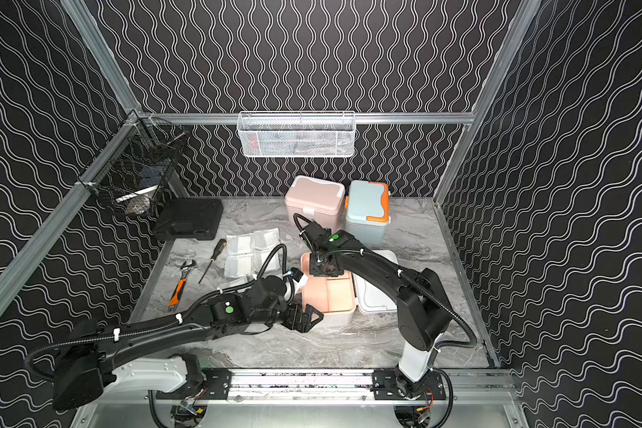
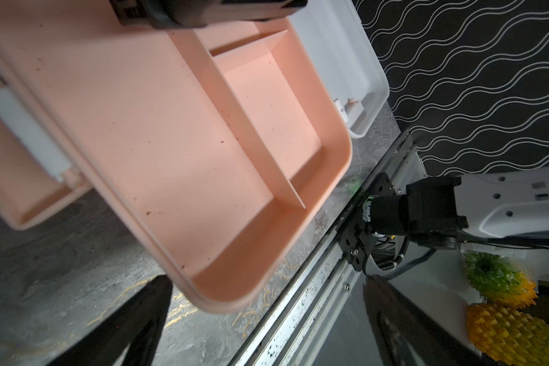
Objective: Open first aid kits and take out gauze
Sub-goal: Pick up the compartment layer from the first aid kit.
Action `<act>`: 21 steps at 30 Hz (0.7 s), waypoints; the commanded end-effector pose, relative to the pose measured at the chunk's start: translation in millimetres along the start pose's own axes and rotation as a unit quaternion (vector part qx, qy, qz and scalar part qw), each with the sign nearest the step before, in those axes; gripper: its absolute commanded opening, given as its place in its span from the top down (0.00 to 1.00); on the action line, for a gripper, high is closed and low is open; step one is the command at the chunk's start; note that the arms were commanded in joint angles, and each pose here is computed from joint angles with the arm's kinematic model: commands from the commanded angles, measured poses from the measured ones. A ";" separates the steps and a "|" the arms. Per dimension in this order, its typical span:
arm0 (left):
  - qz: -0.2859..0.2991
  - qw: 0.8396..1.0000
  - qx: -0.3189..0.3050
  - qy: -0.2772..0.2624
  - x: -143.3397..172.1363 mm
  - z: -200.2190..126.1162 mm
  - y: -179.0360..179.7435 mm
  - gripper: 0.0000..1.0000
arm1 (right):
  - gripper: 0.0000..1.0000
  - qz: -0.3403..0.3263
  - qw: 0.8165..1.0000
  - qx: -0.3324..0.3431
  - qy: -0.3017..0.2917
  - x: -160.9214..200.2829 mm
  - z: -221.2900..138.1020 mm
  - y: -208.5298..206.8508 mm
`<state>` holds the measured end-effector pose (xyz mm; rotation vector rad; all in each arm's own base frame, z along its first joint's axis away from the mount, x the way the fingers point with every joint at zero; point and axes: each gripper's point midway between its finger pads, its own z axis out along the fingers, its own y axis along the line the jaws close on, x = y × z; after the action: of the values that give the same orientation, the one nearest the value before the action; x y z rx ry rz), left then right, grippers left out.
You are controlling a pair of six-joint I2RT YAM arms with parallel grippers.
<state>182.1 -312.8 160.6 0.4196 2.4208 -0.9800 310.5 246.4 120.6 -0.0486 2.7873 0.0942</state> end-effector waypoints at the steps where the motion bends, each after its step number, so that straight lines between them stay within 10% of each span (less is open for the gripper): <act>1: -0.012 0.999 -0.019 -0.042 -7.0 -12.8 10.6 0.01 | 0.68 0.006 0.999 0.017 0.032 20.5 3.4 -6.7; 21: -0.036 0.994 -0.035 -0.093 -2.1 -46.5 30.9 0.01 | 1.00 0.011 0.998 0.048 0.031 33.7 6.6 5.8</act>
<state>179.1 -261.2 171.1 0.2438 2.3168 -0.9264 301.9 258.9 119.5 -0.0224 2.7433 0.0141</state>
